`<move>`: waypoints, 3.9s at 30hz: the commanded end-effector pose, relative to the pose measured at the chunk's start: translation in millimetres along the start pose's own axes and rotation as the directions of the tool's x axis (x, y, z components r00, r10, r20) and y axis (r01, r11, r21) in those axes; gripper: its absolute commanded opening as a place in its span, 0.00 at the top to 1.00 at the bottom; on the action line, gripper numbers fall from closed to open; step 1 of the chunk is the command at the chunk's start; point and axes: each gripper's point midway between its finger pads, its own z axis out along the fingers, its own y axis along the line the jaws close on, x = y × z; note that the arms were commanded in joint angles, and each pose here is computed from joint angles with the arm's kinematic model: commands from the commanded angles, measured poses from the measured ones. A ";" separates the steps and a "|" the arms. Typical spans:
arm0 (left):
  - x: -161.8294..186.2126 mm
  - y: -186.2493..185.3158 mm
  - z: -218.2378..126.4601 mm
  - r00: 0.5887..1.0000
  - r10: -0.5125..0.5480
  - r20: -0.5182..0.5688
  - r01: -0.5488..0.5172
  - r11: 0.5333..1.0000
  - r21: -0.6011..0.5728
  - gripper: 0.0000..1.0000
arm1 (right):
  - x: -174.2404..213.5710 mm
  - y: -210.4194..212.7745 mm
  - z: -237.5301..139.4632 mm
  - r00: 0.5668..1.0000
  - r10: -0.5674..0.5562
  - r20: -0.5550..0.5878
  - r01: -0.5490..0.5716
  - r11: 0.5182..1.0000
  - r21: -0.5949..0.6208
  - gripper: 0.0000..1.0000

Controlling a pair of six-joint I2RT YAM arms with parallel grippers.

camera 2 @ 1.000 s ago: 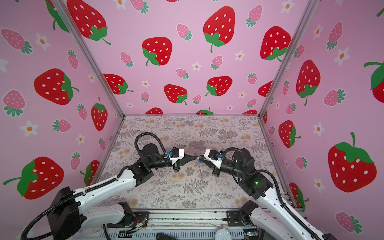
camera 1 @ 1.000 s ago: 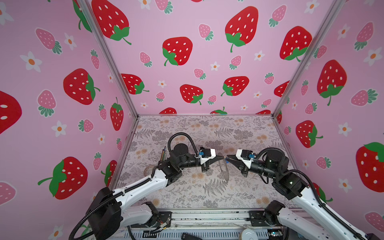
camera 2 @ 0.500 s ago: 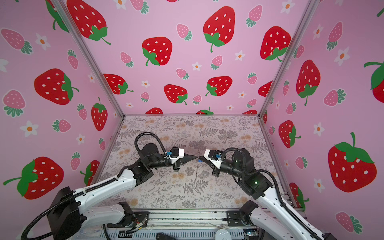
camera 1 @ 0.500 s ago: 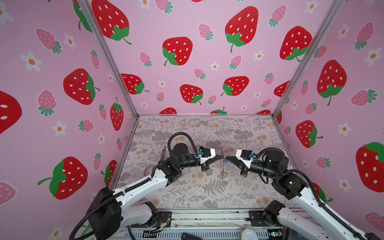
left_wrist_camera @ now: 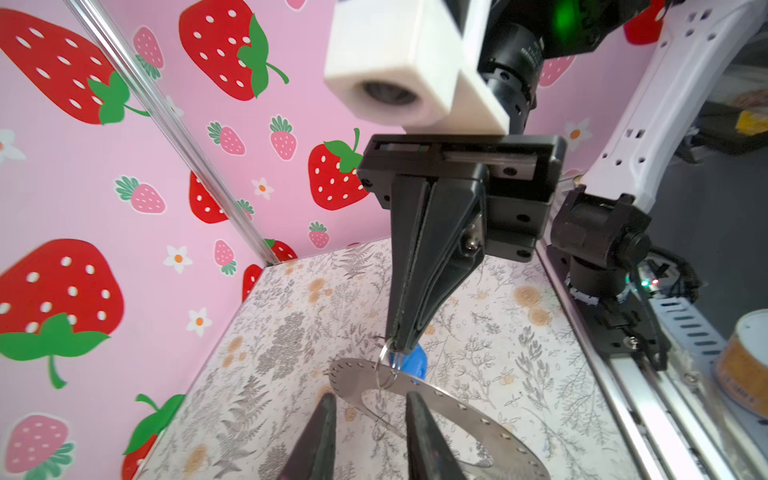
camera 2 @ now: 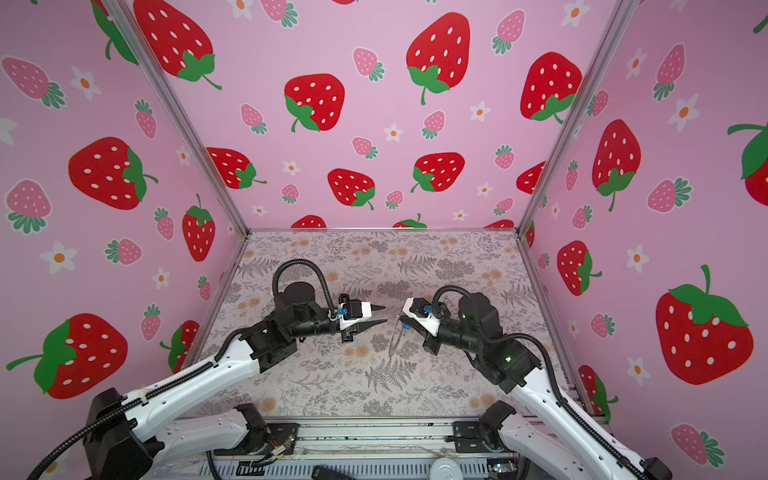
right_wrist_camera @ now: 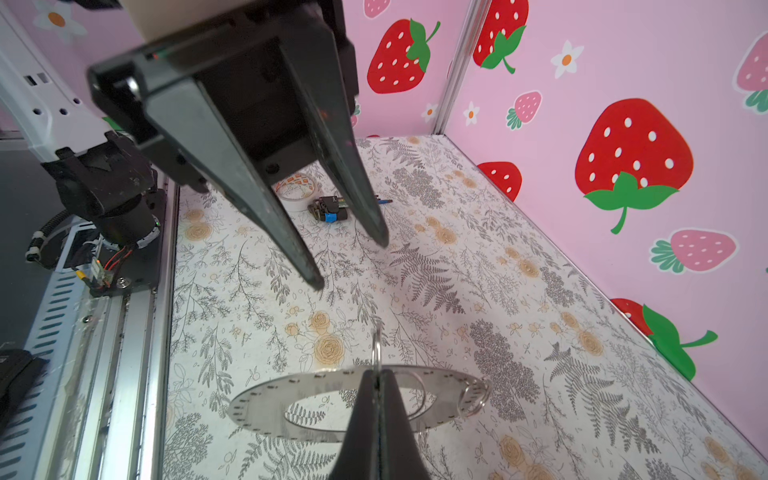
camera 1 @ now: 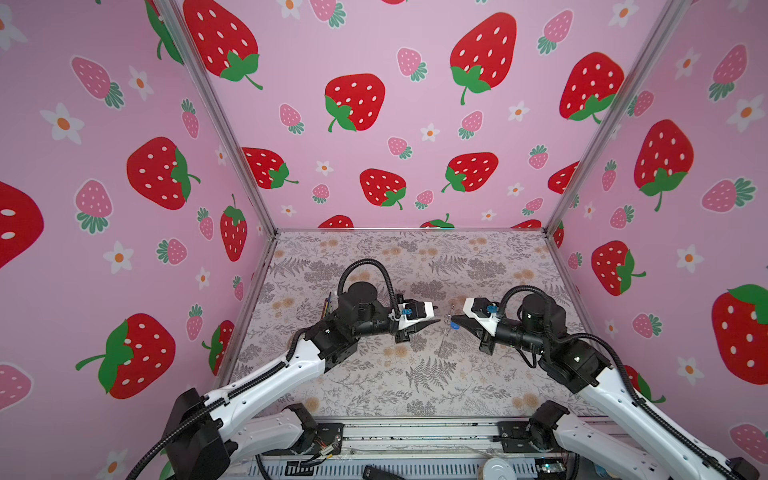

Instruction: Put the keys on the keyring

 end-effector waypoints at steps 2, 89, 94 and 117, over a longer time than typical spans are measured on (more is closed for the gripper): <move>0.3 -2.9 -6.0 0.987 0.129 -0.100 -0.128 0.992 0.012 0.68 | -5.0 4.7 -0.7 0.999 0.001 -0.040 -0.003 0.999 -0.049 1.00; -3.7 -3.7 13.6 0.992 -0.115 0.046 0.108 0.986 0.131 1.00 | -7.2 -3.0 0.3 0.999 0.027 0.018 -0.027 0.998 0.048 0.59; -7.8 -6.7 12.4 0.992 -0.110 0.066 0.099 0.984 0.150 1.00 | -9.9 6.7 3.7 0.999 0.039 0.031 -0.039 0.999 -0.020 0.58; -14.5 -12.0 10.0 0.990 -0.095 0.104 0.075 0.981 0.179 1.00 | -6.2 8.7 9.5 0.999 0.044 0.013 -0.043 0.997 -0.066 0.75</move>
